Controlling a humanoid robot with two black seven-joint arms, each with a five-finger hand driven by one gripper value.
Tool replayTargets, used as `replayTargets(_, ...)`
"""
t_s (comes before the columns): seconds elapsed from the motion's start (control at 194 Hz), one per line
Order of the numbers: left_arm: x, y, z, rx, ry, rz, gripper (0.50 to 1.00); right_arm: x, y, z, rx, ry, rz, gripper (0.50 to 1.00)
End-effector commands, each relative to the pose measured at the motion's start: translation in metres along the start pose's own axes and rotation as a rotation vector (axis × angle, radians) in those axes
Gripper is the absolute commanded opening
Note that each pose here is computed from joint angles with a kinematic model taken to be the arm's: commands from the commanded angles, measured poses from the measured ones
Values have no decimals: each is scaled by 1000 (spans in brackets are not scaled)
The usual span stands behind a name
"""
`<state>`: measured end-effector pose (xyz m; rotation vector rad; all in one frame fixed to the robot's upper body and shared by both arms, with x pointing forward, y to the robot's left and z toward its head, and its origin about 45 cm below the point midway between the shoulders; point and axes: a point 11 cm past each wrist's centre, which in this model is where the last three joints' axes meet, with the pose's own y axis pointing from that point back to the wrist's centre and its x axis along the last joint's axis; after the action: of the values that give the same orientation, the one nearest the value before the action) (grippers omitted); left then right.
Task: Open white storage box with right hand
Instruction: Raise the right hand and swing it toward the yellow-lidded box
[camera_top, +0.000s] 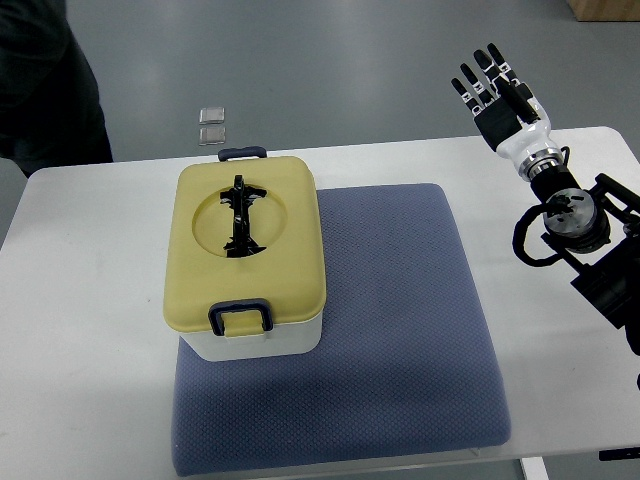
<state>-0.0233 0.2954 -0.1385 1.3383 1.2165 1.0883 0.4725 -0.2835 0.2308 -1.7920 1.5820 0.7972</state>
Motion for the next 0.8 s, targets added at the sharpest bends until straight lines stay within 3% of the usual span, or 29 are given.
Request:
replayTargets(0.0, -2, 0, 0, 0, -4, -11, 1000, 1, 0, 0, -1, 0, 1, 934)
replayTargets(0.36, -3, 0, 0, -1, -2, -15, 1000, 0, 0, 0, -4, 7, -1, 934)
replayTargets(0.494, -3, 0, 0, -1, -2, -15, 1000, -19, -11, -9, -5, 60, -50, 934)
replayTargets(0.679, -2, 0, 0, 0, -4, -11, 1000, -78, -33, -19, -110, 559, -265, 934)
replayTargets(0.797, -3, 0, 0, 2, -6, -14, 1000, -119, -39, 6, -254, 999, -463, 932)
